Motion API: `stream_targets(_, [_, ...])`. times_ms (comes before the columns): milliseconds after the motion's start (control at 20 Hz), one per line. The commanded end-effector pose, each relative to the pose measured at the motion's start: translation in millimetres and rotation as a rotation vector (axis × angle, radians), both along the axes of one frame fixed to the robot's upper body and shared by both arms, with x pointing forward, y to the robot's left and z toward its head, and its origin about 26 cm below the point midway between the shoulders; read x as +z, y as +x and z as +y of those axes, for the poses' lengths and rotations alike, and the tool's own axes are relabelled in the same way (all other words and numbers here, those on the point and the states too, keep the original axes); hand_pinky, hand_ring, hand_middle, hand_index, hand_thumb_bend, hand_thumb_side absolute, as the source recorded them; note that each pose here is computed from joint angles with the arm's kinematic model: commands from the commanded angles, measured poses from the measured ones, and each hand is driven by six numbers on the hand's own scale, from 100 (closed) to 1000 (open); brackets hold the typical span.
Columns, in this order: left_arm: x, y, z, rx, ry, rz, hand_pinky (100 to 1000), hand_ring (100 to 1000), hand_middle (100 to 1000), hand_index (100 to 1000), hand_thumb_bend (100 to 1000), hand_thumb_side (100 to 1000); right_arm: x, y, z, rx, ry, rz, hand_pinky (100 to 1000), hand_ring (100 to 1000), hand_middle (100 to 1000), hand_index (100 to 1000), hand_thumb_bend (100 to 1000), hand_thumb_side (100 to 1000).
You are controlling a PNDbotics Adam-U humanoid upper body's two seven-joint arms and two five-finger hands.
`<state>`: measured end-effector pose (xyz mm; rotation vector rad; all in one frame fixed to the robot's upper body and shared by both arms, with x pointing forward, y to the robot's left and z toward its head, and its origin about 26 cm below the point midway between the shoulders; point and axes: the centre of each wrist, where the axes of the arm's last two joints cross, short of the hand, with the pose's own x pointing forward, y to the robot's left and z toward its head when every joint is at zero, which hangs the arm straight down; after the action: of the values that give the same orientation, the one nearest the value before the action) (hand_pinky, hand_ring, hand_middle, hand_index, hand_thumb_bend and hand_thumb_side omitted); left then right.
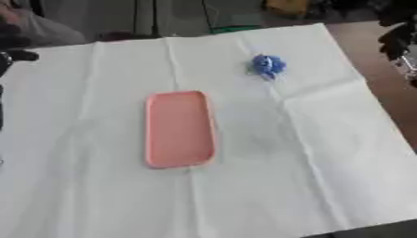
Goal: Pick up objects on the table and place them in the box.
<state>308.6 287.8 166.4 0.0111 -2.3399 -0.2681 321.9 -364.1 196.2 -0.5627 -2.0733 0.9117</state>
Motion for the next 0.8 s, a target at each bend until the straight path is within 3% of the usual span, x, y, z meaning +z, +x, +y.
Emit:
stream_targets(50, [9.0,-0.5,1.9,-0.005,0.031,-0.025,649,690,668,767,212,873,16.2,8.0,-11.6,-0.027,-0.078,-0.003,641,608,782,686,234,634])
stream_targets(550, [12.9,1.0,-3.2,-0.033,0.035,-0.038,648,691,667,767,208,882,46.1,50.3,-40.7,-0.120,-0.373,-0.008,710,668,787,763,301,625])
stream_targets(600, [13.3,1.1,-3.7,-0.035,0.036,-0.039,648,691,667,767,194,878,47.2,53.9,-43.8,-0.131,-0.386,-0.006,711,669,787,766,179,603])
stream_targets(650, [13.7,1.2,-4.0,-0.037,0.037,-0.041,648,691,667,767,208,883,48.4,57.2,-46.8,-0.143,-0.394,-0.005,712,669,787,769,303,623])
stream_targets(800, [14.7,1.5,-4.8,-0.041,0.038,-0.044,648,691,668,767,208,882,51.3,65.7,-53.5,-0.168,-0.414,0.000,726,681,787,783,324,612])
